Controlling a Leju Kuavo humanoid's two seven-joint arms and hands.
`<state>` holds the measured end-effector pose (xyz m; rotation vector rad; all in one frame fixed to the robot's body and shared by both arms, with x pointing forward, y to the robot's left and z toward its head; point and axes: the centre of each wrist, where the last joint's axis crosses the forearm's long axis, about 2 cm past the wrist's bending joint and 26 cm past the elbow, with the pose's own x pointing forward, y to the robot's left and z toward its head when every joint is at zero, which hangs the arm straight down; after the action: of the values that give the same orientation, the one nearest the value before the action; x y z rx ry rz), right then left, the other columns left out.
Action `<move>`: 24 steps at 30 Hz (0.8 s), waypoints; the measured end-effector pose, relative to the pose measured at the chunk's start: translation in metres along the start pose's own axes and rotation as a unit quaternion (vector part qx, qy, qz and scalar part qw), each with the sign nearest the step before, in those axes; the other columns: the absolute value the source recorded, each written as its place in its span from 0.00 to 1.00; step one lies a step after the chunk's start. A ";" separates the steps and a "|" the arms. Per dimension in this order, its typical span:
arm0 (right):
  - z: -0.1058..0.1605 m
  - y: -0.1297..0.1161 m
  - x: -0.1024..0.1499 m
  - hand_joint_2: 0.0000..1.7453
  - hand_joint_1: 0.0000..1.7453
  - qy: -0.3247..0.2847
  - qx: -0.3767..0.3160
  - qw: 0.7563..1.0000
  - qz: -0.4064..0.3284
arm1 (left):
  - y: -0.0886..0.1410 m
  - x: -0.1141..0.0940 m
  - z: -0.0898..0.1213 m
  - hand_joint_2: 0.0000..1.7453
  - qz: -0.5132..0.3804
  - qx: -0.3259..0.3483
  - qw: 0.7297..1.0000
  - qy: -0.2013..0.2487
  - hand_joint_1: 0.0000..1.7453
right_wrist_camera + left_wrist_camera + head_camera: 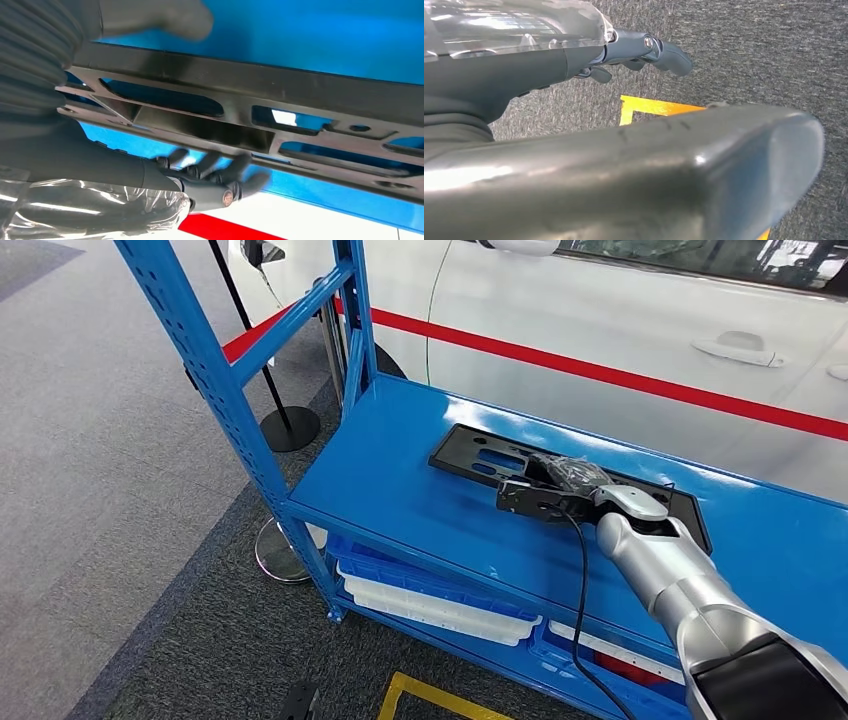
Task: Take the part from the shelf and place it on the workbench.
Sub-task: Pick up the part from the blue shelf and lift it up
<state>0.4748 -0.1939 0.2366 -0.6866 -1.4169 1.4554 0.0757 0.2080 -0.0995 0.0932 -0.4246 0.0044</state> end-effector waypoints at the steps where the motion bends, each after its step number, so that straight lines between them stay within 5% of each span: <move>1: 0.000 0.000 -0.001 1.00 1.00 0.001 0.001 1.000 -0.001 | 0.000 0.000 0.000 0.00 0.000 0.001 1.000 0.000 0.00; 24: 0.001 -0.006 -0.007 1.00 1.00 0.003 0.002 1.000 -0.004 | 0.000 0.004 -0.001 0.00 0.001 0.001 1.000 -0.012 0.00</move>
<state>0.4776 -0.2014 0.2412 -0.6816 -1.4102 1.4494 0.0798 0.2081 -0.0987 0.0949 -0.4489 0.0048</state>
